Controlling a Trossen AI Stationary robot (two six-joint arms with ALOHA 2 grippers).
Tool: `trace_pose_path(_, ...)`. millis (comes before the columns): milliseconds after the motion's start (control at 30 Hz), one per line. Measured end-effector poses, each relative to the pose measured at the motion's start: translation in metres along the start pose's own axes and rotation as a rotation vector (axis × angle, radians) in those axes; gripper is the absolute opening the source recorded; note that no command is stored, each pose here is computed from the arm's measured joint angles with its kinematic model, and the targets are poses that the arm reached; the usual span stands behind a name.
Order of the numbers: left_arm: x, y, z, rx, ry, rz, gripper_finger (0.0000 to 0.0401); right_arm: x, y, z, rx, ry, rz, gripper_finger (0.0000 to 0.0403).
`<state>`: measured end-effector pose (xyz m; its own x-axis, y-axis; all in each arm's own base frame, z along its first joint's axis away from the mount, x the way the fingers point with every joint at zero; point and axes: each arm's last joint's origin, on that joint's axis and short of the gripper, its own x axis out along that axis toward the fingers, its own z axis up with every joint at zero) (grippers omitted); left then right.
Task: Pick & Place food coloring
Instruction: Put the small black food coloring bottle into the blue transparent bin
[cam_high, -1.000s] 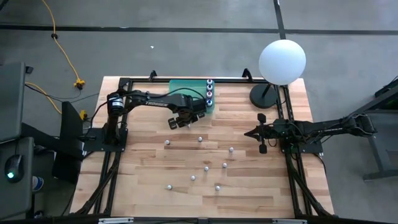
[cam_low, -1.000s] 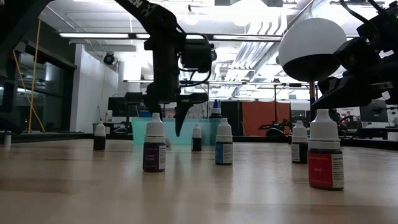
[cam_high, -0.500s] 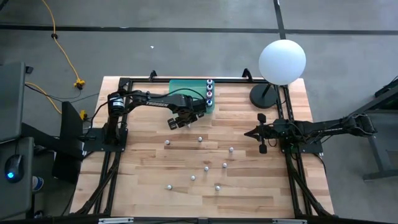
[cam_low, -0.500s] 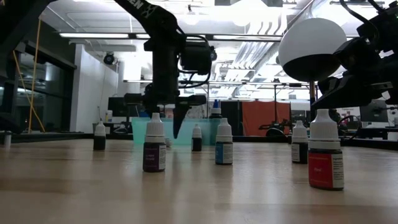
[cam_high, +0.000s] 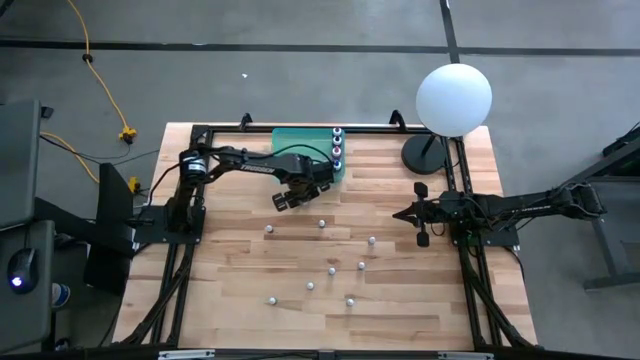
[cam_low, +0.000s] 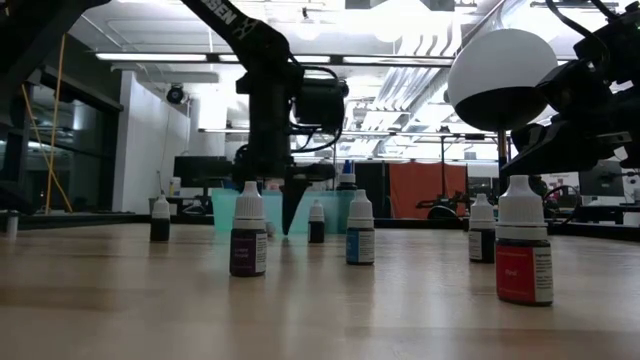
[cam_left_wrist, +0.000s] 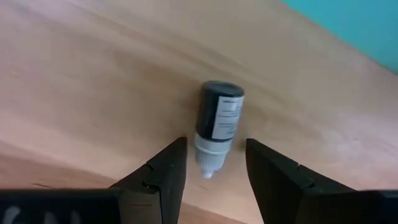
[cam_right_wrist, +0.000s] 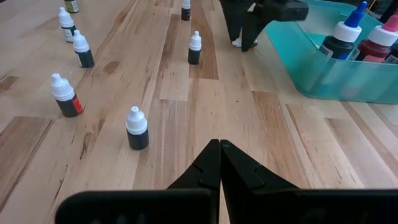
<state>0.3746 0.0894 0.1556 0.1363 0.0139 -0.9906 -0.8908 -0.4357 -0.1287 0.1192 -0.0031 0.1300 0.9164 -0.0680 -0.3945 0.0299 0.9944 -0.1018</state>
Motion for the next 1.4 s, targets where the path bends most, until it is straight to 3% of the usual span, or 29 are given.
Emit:
trace_pose_path(300,0.004,-0.001,0.0,0.003,0.018,0.005,0.0148,0.0,0.0,0.0,0.0,-0.001,0.0,0.0)
trace_pose_path(800,0.005,-0.001,-0.001,0.031,0.012,-0.004,0.0031,0.0,0.0,0.0,0.0,-0.001,0.0,0.0)
trace_pose_path(1067,-0.003,-0.011,-0.004,0.033,0.058,-0.038,0.0025,0.0,0.0,0.0,0.0,0.0,0.0,0.0)
trace_pose_path(1400,-0.048,-0.038,-0.015,0.022,0.218,-0.125,0.0025,0.0,0.0,0.0,0.0,0.0,0.0,0.0)
